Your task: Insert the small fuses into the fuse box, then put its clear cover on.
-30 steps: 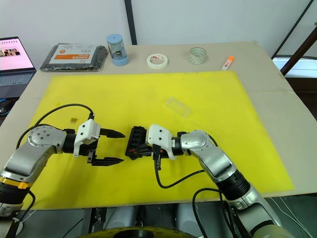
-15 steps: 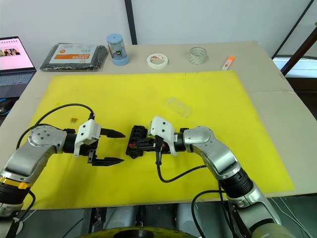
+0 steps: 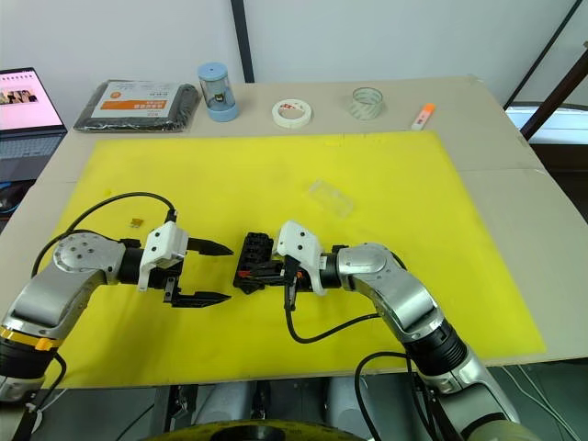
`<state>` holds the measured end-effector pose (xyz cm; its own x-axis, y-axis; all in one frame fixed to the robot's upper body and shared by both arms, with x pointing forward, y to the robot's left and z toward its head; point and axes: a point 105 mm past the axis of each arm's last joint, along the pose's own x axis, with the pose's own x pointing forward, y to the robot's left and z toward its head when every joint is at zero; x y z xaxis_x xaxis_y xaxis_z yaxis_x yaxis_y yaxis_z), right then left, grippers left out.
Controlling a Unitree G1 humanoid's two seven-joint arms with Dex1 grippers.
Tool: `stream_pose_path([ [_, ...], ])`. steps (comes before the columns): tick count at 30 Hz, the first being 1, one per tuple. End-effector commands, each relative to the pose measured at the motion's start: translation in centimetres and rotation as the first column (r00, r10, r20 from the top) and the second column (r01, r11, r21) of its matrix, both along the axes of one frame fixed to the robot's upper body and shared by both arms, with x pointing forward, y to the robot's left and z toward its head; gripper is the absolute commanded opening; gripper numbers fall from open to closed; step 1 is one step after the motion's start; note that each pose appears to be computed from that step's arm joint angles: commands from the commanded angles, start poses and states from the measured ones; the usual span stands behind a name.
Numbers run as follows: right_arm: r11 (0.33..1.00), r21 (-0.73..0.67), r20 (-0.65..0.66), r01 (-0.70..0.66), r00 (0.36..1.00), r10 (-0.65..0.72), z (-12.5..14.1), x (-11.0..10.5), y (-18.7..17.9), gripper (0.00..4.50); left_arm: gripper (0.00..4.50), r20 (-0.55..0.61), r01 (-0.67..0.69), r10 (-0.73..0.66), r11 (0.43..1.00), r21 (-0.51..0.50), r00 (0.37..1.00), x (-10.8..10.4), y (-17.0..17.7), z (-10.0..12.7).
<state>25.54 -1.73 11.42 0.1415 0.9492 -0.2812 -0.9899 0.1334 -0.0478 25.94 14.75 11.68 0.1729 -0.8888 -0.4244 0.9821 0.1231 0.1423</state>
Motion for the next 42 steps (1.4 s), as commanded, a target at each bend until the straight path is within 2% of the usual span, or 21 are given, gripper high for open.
stream_pose_path([
  [1, 0.999, 0.016, 0.034, -0.029, 0.999, 0.029, 0.6, -0.5, 0.3, 0.00, 4.44, 0.034, 0.019, -0.019, 1.000, -0.002, 0.999, -0.1, -0.4, 0.6],
  [29, 1.000, 0.021, 0.076, -0.013, 0.997, 0.011, 0.9, 0.4, 0.2, 0.00, 4.44, 0.032, 0.016, -0.016, 1.000, -0.003, 0.999, -0.1, -0.3, 0.5],
  [42, 1.000, -0.020, 0.056, -0.005, 0.998, 0.006, -0.8, 0.0, -0.1, 0.00, 4.44, 0.035, 0.011, -0.011, 1.000, -0.007, 0.999, -0.1, -0.4, 0.5],
])
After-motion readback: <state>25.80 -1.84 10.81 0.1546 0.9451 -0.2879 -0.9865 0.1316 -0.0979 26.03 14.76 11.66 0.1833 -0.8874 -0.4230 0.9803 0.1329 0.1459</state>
